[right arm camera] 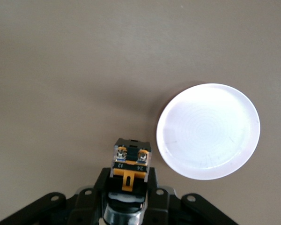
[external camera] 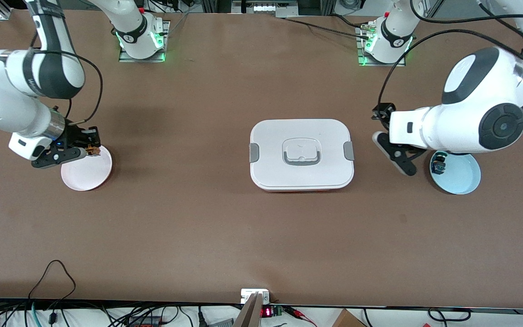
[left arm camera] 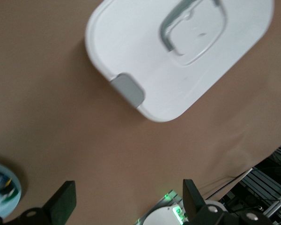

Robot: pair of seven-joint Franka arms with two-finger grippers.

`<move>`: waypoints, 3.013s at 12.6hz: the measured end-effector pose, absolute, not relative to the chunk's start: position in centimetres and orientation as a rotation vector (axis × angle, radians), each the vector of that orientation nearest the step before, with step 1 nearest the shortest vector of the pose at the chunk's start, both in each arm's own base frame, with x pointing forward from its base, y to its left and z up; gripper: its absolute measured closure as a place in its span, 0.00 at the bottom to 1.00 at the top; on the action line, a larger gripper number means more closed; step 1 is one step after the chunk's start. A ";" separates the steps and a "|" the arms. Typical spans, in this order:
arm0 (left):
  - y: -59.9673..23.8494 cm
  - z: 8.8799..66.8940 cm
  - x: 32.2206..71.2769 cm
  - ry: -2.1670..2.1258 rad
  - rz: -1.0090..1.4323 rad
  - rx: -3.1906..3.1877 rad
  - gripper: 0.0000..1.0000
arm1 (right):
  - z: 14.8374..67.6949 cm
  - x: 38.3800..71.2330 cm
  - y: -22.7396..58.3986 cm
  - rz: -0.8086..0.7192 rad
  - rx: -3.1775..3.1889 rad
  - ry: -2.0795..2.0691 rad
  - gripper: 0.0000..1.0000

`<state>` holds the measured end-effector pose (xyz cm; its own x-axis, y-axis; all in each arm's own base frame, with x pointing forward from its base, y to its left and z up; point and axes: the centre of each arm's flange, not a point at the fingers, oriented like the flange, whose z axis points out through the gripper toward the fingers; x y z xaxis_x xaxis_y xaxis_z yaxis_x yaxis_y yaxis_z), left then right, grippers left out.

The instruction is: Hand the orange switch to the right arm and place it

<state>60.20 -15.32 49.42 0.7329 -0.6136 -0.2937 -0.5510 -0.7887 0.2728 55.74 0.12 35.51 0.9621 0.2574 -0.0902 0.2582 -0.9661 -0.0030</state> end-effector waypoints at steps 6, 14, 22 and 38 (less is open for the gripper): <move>-10.2 56.1 61.2 -0.580 -0.448 3.117 0.00 | 29.0 53.6 -3.0 -0.069 3.075 0.347 0.65; -3.8 60.8 56.6 -0.042 0.010 3.186 0.00 | 23.4 54.5 -5.1 0.017 3.035 0.369 0.65; -2.9 59.5 55.8 -0.016 -0.037 3.189 0.00 | 19.7 54.5 -5.9 0.044 3.020 0.367 0.59; -2.9 59.5 55.8 -0.017 -0.040 3.183 0.00 | 51.9 54.3 5.5 -0.127 3.110 0.291 0.00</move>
